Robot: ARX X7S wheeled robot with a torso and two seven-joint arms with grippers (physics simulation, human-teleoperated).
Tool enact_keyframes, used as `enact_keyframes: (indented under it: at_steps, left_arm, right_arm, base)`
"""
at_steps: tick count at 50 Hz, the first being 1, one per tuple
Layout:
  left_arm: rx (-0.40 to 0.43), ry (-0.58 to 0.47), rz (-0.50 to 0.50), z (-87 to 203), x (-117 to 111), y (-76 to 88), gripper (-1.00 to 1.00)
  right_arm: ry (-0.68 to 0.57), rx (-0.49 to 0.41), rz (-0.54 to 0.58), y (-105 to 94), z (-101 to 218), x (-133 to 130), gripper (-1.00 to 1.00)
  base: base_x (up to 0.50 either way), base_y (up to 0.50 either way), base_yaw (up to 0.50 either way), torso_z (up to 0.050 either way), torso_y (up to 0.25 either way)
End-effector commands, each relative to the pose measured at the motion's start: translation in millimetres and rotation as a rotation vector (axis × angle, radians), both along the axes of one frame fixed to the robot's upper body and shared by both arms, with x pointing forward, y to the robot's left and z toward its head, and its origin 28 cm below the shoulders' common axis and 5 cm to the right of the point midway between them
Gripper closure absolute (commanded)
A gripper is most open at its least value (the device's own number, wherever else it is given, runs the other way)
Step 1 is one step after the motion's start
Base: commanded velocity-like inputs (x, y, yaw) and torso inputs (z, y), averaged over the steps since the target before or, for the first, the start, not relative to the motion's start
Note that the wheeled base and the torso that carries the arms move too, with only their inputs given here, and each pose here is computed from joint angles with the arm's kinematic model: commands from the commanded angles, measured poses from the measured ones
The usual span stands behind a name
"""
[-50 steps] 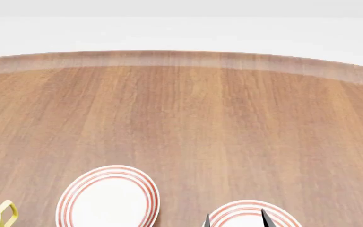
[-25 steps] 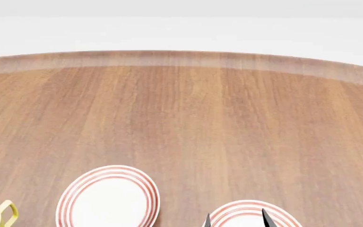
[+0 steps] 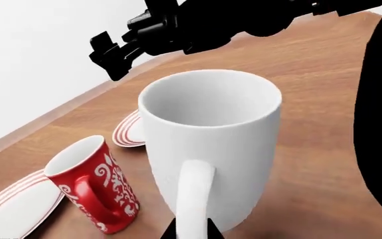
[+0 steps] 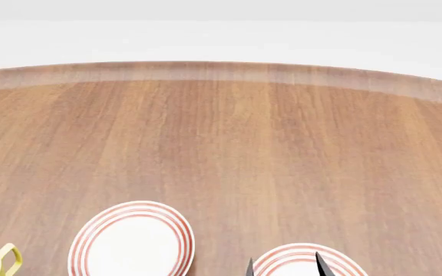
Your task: Put the white mug on the left plate.
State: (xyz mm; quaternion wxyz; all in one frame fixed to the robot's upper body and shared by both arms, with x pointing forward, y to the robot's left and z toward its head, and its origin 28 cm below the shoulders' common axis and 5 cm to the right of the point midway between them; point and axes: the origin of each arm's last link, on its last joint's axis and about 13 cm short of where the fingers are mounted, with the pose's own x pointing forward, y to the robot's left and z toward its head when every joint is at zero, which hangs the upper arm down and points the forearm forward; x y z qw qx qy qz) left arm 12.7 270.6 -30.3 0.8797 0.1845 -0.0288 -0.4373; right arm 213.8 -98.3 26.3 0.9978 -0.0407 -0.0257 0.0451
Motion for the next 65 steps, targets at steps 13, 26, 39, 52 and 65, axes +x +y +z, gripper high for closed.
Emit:
enact_keyframes:
  at_steps: [13, 26, 39, 52, 65]
  left_arm:
    - [-0.318, -0.161, 0.261, 44.0, -9.2, 16.6, 1.0]
    - [-0.609, -0.24, 0.502, 74.0, 33.2, 4.5, 1.0]
    - [-0.971, 0.074, 1.225, 58.1, 116.5, -88.8, 1.0]
    - [-0.507, -0.329, 0.743, 80.9, 166.3, 17.4, 1.0]
    - [-0.416, -0.283, 0.605, 85.4, 184.0, 11.3, 1.0]
  right_arm:
    - [0.003, 0.006, 0.001, 0.1, -3.3, 0.0, -1.0]
    - [0.011, 0.011, -0.001, -0.2, -6.4, 0.1, -1.0]
    - [0.016, 0.014, -0.005, -1.8, -7.2, -0.8, -1.0]
    - [0.016, 0.018, -0.011, -3.4, -7.4, -0.8, -1.0]
    - [0.02, 0.026, -0.008, -1.8, -10.8, 0.5, -1.0]
  base:
    - [0.0, 0.0, 0.0, 0.0, 0.0]
    - [0.0, 0.0, 0.0, 0.0, 0.0]
    - [0.0, 0.0, 0.0, 0.0, 0.0]
    - [0.0, 0.0, 0.0, 0.0, 0.001]
    - [0.0, 0.0, 0.0, 0.0, 0.0]
